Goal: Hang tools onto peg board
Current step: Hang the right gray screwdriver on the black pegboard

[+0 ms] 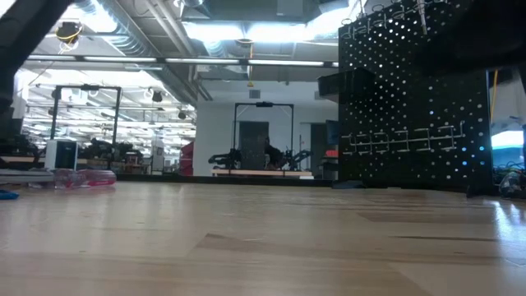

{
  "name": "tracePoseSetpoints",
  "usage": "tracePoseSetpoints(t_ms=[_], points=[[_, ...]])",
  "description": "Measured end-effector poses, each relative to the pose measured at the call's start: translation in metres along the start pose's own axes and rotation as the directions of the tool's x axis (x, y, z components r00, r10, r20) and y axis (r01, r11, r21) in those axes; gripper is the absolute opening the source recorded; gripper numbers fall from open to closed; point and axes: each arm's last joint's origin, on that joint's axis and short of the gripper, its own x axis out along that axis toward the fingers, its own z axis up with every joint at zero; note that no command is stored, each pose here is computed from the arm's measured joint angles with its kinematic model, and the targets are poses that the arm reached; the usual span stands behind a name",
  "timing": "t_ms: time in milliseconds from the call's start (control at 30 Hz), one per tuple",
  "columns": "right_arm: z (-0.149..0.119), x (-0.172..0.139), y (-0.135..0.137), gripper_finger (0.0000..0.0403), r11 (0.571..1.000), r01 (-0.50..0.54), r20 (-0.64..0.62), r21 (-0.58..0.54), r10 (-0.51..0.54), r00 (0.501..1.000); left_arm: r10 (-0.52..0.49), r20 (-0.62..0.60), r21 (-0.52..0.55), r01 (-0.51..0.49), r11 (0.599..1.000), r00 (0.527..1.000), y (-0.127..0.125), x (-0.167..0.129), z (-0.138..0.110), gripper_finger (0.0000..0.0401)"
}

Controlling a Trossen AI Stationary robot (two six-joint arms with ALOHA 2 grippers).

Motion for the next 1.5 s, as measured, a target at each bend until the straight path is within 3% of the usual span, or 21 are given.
tracePoseSetpoints(t_ms=[200, 367, 667, 1167, 1367, 1500], points=[[0.000, 0.002, 0.000, 0.0257, 1.000, -0.005, -0.036, -0.001, 0.005, 0.999, 0.016, 0.031, 0.023, -0.016, 1.000, 0.999, 0.013, 0.015, 0.011, 0.0080], [-0.001, 0.002, 0.000, 0.0257, 1.000, -0.013, -0.048, 0.011, 0.013, 0.999, 0.049, 0.101, 0.026, -0.052, 0.998, 0.994, 0.028, 0.016, 0.028, 0.0080], [0.000, 0.002, 0.002, 0.0257, 0.999, -0.020, -0.045, 0.032, 0.022, 0.999, 0.085, 0.202, 0.016, -0.090, 0.996, 0.976, 0.048, 0.012, 0.035, 0.0080], [0.000, 0.002, 0.002, 0.0257, 0.999, -0.018, -0.037, 0.030, 0.019, 0.999, 0.098, 0.255, -0.025, -0.095, 0.995, 0.962, 0.062, 0.019, -0.005, 0.0080], [0.000, 0.002, 0.002, 0.0257, 1.000, -0.017, -0.036, 0.025, 0.018, 0.999, 0.102, 0.248, -0.053, -0.092, 0.994, 0.963, 0.067, 0.019, -0.008, 0.0080], [0.000, 0.002, 0.002, 0.0257, 1.000, -0.014, -0.031, 0.021, 0.015, 0.999, 0.035, 0.250, -0.075, -0.017, 0.997, 0.968, 0.059, 0.020, -0.005, 0.0080]])
